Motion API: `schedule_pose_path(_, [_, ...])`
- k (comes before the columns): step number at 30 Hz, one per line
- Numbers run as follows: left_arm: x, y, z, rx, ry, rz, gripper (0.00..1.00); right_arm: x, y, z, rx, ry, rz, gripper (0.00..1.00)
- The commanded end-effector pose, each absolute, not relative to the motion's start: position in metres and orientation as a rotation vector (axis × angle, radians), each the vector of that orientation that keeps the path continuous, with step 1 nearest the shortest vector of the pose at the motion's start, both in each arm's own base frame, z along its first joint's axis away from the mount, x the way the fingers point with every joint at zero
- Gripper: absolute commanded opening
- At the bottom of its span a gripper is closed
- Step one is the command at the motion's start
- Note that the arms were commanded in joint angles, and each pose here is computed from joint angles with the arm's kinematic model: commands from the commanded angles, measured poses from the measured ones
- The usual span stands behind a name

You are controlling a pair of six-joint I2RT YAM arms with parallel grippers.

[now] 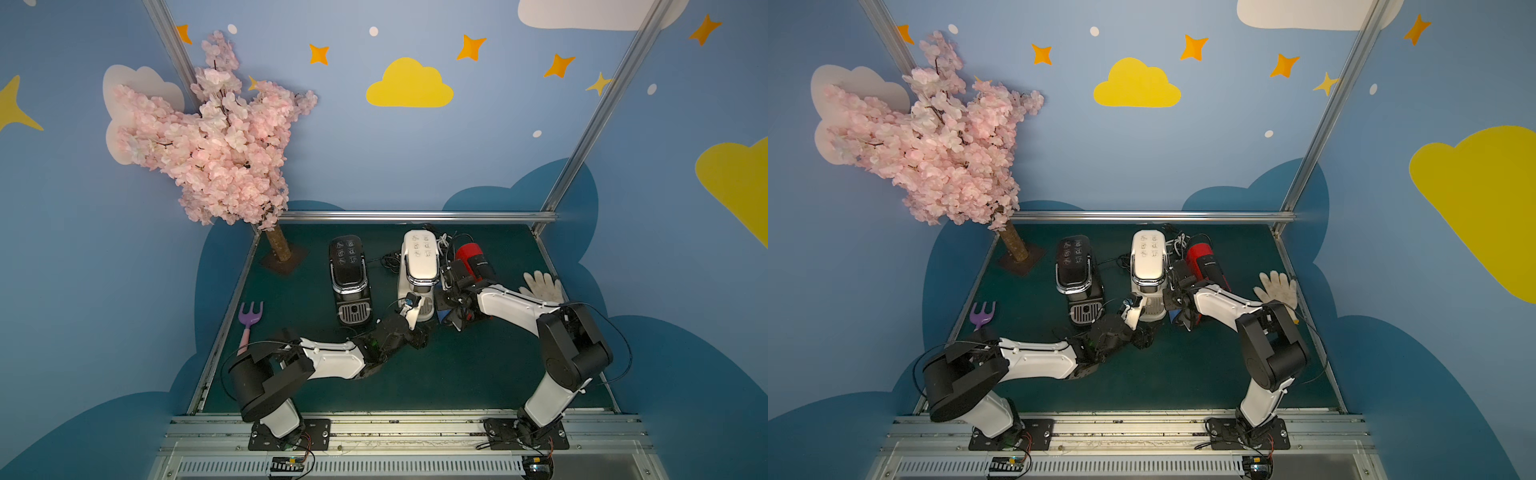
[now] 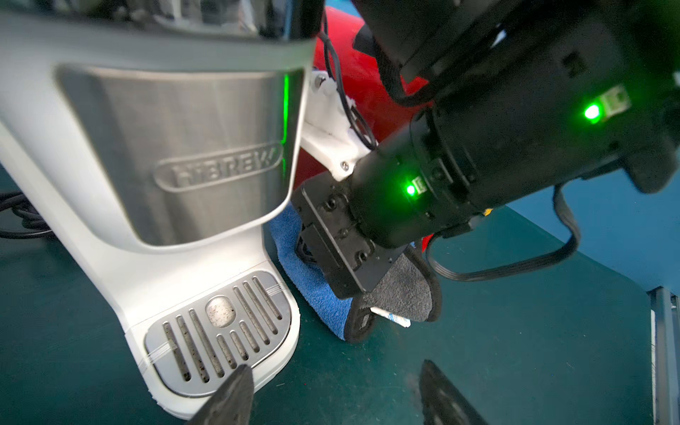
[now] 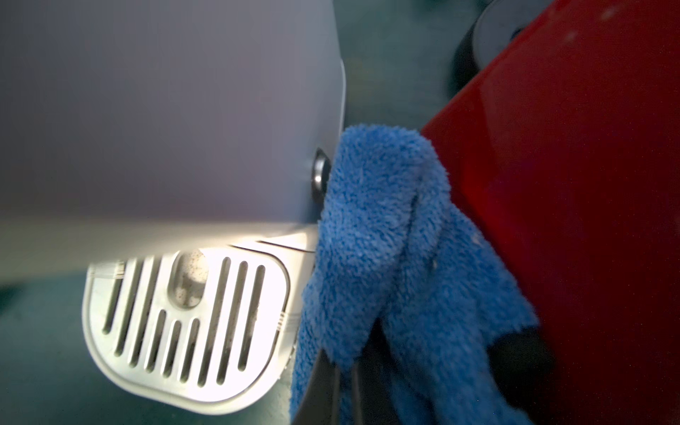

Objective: Wipe the surface of a coffee machine
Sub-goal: Wipe the dirt from the surface of the coffee machine.

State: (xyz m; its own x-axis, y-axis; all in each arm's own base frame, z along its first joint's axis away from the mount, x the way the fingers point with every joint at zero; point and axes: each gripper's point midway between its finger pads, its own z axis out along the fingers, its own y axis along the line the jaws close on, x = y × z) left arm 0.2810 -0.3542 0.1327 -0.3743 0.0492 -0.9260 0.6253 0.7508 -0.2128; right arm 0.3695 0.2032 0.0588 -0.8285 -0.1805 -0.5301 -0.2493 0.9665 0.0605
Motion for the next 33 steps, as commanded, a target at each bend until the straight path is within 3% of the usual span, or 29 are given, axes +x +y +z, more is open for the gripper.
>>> schedule_pose_path(1, [0.284,-0.35,0.146,0.493,1.837,-0.671,0.72,0.366,0.173,0.033,-0.25,2.648,0.025,0.0])
schedule_pose_path(7, [0.283,-0.349,0.146,0.494,1.839,-0.672,0.72,0.362,0.171,0.045,-0.249,2.627,0.028,0.0])
schedule_pose_path(22, [0.286,-0.355,0.142,0.497,1.85,-0.681,0.72,0.368,0.161,0.175,-0.238,2.317,0.01,0.0])
schedule_pose_path(33, [0.284,-0.353,0.144,0.49,1.849,-0.692,0.72,0.416,0.17,0.141,-0.199,2.302,-0.072,0.0])
